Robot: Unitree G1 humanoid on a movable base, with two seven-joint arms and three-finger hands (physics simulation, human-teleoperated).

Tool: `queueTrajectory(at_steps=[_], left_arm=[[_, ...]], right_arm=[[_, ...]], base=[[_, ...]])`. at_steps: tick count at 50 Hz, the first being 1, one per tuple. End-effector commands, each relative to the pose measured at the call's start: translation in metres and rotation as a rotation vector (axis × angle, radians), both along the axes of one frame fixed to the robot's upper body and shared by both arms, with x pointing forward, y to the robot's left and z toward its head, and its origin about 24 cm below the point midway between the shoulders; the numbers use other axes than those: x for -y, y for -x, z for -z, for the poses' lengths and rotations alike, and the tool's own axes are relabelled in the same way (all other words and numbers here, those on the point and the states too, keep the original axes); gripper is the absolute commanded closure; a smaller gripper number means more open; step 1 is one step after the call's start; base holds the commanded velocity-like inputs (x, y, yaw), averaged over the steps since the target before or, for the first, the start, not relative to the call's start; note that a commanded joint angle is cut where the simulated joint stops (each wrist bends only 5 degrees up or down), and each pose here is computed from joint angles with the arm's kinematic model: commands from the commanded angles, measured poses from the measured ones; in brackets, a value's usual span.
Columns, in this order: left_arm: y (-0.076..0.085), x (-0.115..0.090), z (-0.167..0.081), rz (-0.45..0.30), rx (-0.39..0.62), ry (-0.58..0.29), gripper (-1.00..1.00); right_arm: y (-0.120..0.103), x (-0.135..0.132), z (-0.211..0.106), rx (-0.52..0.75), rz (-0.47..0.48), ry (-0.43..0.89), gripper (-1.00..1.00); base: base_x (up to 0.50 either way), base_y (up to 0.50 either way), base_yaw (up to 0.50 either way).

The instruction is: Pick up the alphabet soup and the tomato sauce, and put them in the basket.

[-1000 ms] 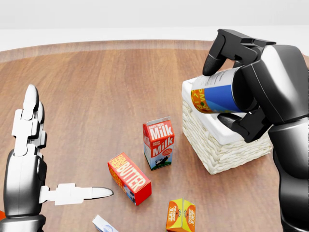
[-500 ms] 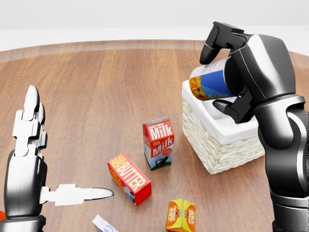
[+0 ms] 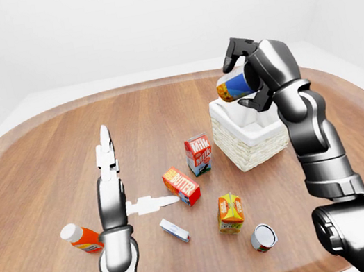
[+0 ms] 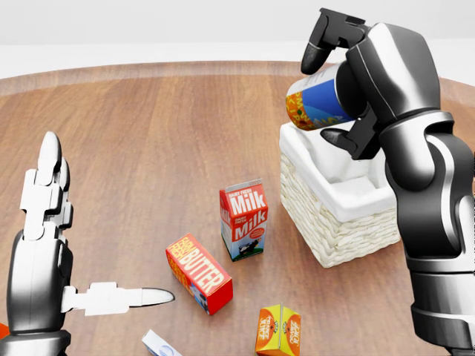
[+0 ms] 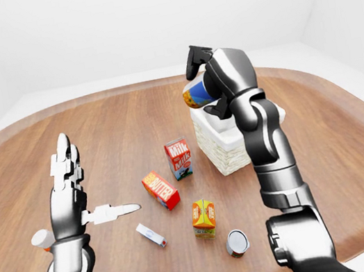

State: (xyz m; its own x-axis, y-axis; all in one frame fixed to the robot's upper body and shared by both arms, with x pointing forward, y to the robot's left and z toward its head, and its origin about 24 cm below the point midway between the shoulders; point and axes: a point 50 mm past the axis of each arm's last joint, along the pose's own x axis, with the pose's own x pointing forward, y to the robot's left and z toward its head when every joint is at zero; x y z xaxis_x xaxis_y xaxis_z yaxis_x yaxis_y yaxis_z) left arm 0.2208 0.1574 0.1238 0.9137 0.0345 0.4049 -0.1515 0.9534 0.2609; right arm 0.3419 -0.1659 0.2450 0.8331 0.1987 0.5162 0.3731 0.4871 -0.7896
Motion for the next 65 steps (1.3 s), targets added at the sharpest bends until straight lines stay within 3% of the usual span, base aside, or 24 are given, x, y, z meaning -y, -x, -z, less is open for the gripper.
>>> queueTrajectory(at_steps=[1, 41, 55, 65], left_arm=[[0.0, 0.0, -0.002, -0.002, 0.009, -0.001, -1.0], [-0.001, -0.001, 0.001, -0.002, -0.003, 0.0, -1.0], [-0.001, -0.001, 0.0, -0.002, -0.001, 0.0, -1.0], [-0.001, -0.001, 0.0, -0.003, 0.0, 0.0, -1.0]], right_arm=[[-0.013, -0.001, -0.012, 0.021, 0.029, 0.012, 1.0], [-0.073, 0.019, 0.008, -0.161, 0.256, 0.087, 1.0], [-0.08, 0.032, 0.031, -0.225, 0.353, 0.132, 1.0], [-0.081, 0.03, 0.041, -0.251, 0.365, 0.2, 1.0]], base=[[0.0, 0.0, 0.0], [0.0, 0.0, 0.0], [0.0, 0.0, 0.0], [0.0, 0.0, 0.0]])
